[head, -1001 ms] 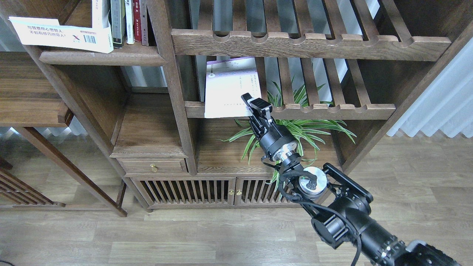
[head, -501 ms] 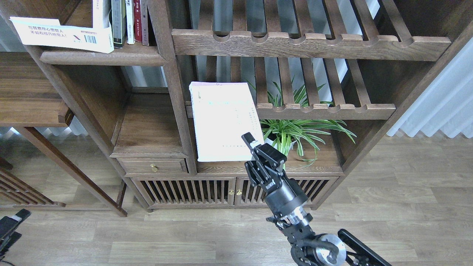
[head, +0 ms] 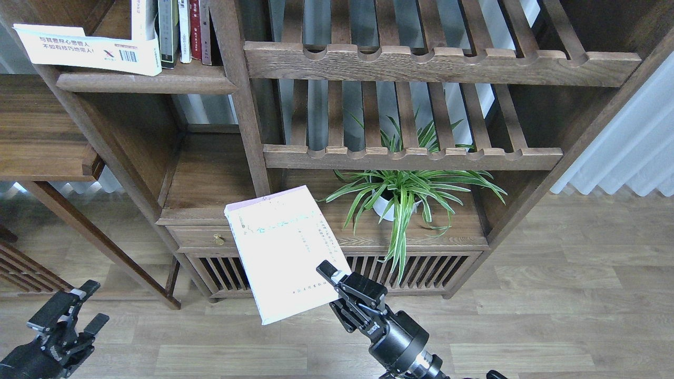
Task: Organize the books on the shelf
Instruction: 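Pull the small white book off the shelf and lower it toward the robot, then grip the small white book with both grippers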
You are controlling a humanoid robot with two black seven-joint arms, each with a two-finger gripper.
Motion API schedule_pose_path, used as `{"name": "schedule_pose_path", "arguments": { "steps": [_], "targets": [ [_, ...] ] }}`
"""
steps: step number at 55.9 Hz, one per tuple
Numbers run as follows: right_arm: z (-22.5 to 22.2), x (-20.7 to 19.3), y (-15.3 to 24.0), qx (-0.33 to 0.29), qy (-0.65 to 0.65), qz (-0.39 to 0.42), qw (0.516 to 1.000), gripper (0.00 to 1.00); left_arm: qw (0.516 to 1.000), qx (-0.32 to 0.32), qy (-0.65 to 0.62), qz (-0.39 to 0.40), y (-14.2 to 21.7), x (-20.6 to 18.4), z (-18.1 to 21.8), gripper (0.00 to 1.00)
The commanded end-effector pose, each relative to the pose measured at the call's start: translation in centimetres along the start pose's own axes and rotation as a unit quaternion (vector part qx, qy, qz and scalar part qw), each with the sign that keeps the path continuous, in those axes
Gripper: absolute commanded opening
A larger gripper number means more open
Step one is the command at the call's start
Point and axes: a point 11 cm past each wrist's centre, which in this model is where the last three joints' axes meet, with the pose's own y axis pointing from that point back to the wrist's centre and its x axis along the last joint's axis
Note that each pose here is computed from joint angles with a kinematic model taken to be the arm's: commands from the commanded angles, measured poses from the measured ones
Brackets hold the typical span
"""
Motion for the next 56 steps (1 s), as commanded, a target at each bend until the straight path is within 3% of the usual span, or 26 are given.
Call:
{"name": "schedule_pose_path", "arguments": {
  "steps": [1, 11, 28, 43, 56],
  "targets": [
    [0.5, 0.2, 0.0, -0.013, -0.002, 0.003, 1.0, 0.05, 1.0, -0.008, -0.004, -0.011, -1.1, -0.8, -0.4, 1.0],
    [2.4, 0.6, -0.4, -0.048, -0.009, 0.004, 0.999, 0.06, 0.999, 0.001, -0.004, -0.037, -2.2, -2.3, -1.3, 1.0],
    [2.9, 3.1, -0.7, -0.056, -0.018, 0.035, 0.998, 0.07, 0.997, 0.031, -0.011, -0.071, -3.9, -4.7, -2.7, 1.0],
    [2.0, 3.8, -0.8, -0.057, -0.007, 0.049, 0.997, 0.07, 0.995, 0.069, -0.026, -0.061, -4.1, -4.2, -4.8, 1.0],
    [2.6, 4.1, -0.6, -0.066, -0.01, 0.053, 0.996, 0.07, 0.992, 0.115, -0.022, -0.051, -4.3, -3.2, -8.3, 0.93]
  ]
}}
